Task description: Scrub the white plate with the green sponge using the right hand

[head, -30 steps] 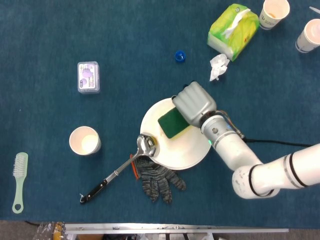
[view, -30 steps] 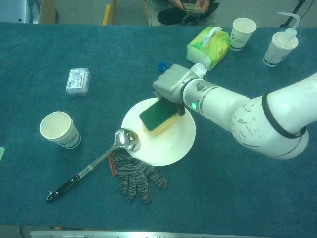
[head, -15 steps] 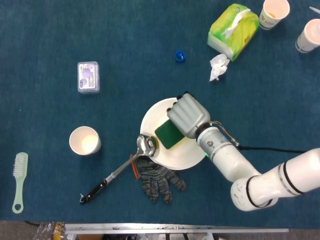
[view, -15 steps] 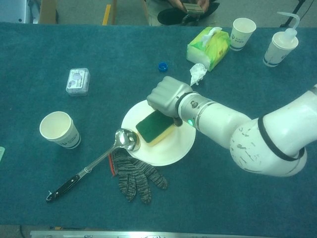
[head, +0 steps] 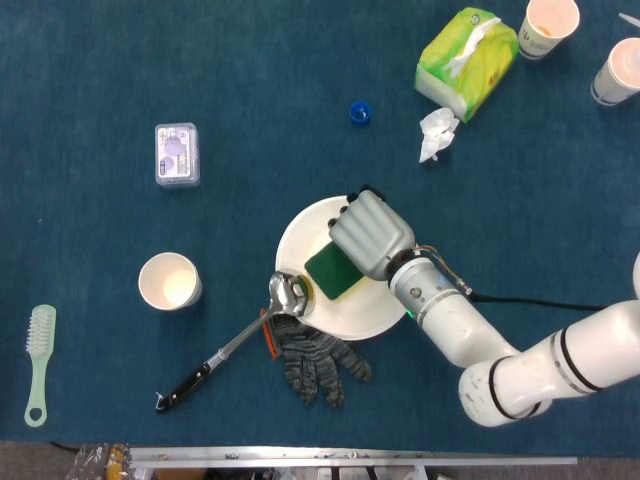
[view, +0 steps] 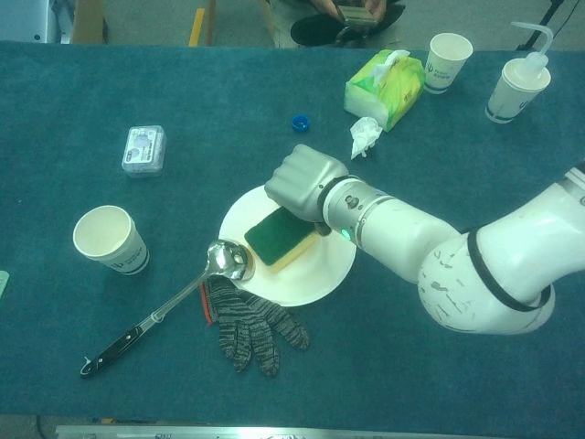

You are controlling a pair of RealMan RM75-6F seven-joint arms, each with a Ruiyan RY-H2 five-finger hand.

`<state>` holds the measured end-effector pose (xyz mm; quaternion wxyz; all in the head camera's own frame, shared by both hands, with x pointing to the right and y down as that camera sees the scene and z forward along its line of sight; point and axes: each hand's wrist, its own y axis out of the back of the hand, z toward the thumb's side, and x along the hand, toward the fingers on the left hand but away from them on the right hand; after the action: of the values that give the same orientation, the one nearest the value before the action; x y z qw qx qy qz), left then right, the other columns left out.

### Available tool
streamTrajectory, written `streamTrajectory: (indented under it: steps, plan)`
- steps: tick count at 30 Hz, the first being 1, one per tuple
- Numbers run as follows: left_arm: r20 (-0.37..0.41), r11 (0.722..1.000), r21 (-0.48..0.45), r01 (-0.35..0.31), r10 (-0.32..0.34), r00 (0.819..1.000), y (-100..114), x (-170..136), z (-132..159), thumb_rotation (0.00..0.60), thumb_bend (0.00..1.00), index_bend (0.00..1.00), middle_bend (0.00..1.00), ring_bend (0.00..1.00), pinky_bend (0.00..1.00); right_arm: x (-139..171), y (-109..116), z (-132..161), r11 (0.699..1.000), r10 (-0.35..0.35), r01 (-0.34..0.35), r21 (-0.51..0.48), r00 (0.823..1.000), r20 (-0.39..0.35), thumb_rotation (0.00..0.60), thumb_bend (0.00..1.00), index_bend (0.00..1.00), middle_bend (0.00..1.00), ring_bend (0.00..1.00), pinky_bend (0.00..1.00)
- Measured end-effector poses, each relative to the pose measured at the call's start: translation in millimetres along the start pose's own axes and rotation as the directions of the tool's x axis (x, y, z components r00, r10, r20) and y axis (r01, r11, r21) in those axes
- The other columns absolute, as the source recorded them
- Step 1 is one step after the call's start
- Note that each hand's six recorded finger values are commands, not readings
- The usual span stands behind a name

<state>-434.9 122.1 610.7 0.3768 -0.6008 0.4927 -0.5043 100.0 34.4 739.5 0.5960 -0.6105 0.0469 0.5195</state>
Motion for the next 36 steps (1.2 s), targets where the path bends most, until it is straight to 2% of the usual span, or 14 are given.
streamTrajectory:
  steps: [14,27,36]
  plan:
    - [0.011,1.000,-0.004,0.008,-0.008,1.000,-3,2,5,0.600,0.52,0.35,0.33,0.25,0.23,8,-10,-35,0.998,0.029,-0.034,0.057,0.996,0.082,0.600,0.35,0.52,0.44,0.30,0.36]
    - [-0.001,1.000,-0.003,0.006,-0.006,1.000,-2,0,1,0.600,0.52,0.35,0.33,0.25,0.23,1,2,-4,0.999,-0.005,0.004,0.031,1.000,0.010,0.600,0.35,0.52,0.44,0.30,0.36]
    - [0.003,1.000,-0.004,0.005,-0.005,1.000,-2,-1,2,0.600,0.52,0.35,0.33,0.25,0.23,-3,8,9,0.998,-0.026,0.026,0.050,1.000,-0.002,0.600,0.35,0.52,0.44,0.30,0.36]
